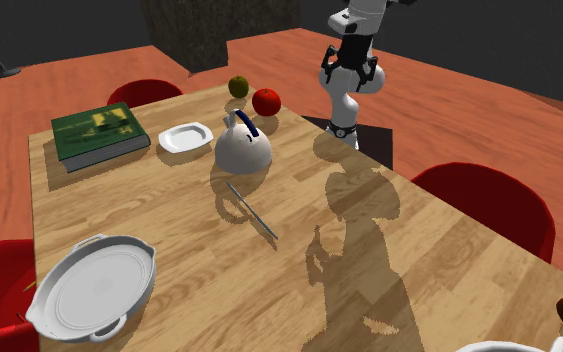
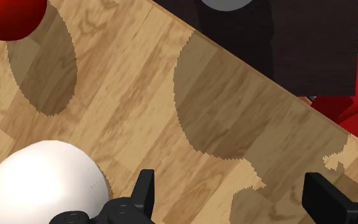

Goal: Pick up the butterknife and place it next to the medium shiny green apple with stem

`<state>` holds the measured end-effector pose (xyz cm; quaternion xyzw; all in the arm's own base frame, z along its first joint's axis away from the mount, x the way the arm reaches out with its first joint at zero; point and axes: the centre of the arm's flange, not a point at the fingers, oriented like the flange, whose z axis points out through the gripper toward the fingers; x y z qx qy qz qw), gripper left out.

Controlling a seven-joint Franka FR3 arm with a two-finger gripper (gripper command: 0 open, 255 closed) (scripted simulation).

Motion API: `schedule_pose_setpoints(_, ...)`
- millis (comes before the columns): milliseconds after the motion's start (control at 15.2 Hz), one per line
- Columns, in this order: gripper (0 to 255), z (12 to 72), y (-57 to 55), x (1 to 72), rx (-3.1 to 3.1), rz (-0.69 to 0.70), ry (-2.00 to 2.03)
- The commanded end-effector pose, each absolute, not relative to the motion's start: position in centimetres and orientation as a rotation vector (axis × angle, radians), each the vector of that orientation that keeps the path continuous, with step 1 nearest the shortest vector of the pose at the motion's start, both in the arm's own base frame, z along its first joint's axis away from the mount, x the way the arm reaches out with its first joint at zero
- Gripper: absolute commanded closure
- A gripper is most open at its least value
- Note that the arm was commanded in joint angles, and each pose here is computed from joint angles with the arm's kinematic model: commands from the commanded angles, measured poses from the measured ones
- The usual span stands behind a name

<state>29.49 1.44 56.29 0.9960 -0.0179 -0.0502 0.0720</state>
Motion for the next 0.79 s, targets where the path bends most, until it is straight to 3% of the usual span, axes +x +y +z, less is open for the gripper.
schedule_pose_setpoints(0, 0, 56.3, 1.4, 29.5, 2.993, -0.151, -0.054)
schedule_pose_setpoints(726, 0, 50.9, -8.6, 38.0, 2.975, -0.158, 0.422)
